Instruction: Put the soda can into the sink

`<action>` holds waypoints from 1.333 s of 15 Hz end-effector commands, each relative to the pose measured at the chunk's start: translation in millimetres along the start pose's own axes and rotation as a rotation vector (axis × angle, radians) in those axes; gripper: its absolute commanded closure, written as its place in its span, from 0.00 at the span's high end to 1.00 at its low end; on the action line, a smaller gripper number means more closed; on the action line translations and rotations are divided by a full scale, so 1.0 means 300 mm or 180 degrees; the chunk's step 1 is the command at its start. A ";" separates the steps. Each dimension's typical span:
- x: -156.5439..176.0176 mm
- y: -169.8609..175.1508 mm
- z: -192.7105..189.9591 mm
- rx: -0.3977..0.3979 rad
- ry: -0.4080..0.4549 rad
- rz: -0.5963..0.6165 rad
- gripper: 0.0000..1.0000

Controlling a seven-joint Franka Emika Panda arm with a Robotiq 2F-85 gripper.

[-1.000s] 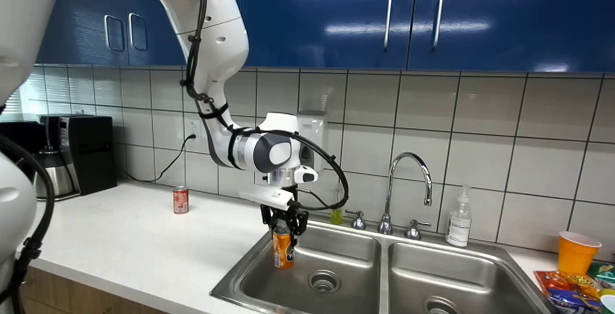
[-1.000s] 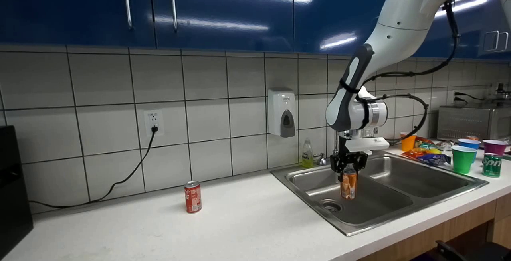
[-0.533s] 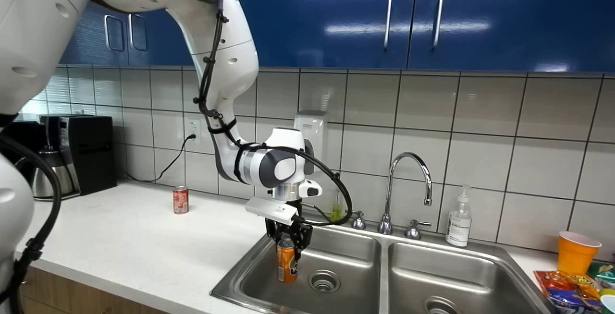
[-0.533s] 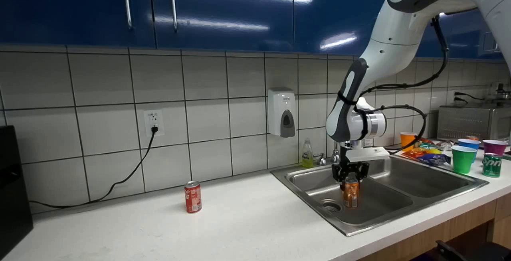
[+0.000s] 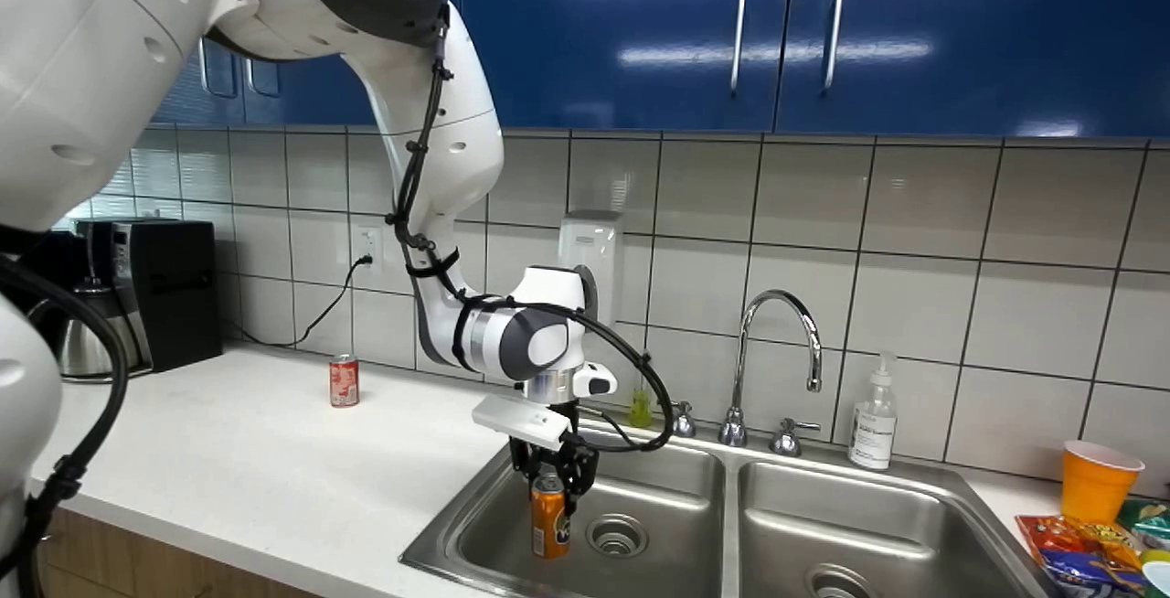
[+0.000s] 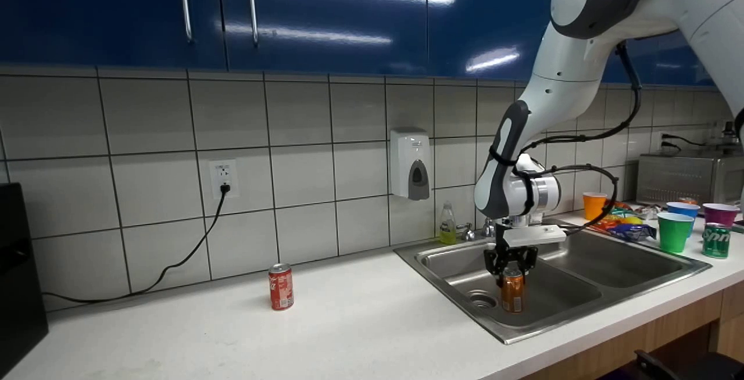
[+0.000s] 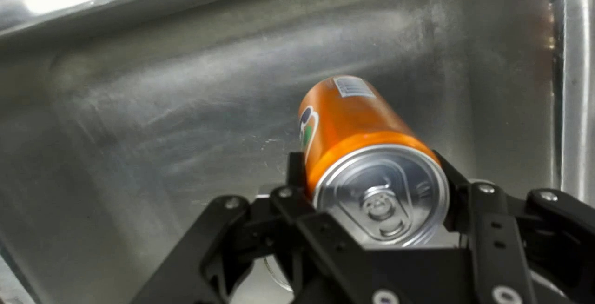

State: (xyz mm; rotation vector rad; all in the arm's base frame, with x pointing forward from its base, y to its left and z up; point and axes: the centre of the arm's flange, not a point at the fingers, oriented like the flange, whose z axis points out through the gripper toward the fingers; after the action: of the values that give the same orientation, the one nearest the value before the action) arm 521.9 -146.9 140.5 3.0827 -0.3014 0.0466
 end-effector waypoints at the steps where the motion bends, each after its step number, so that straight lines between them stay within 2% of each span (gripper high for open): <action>1: 0.030 0.015 0.029 0.0036 0.0044 0.0093 0.38; 20: 0.044 0.004 0.200 0.0067 -0.0054 0.0125 0.38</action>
State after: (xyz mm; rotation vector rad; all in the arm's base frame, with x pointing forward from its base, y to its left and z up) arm 529.5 -150.5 82.0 3.0882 -0.3183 -0.0082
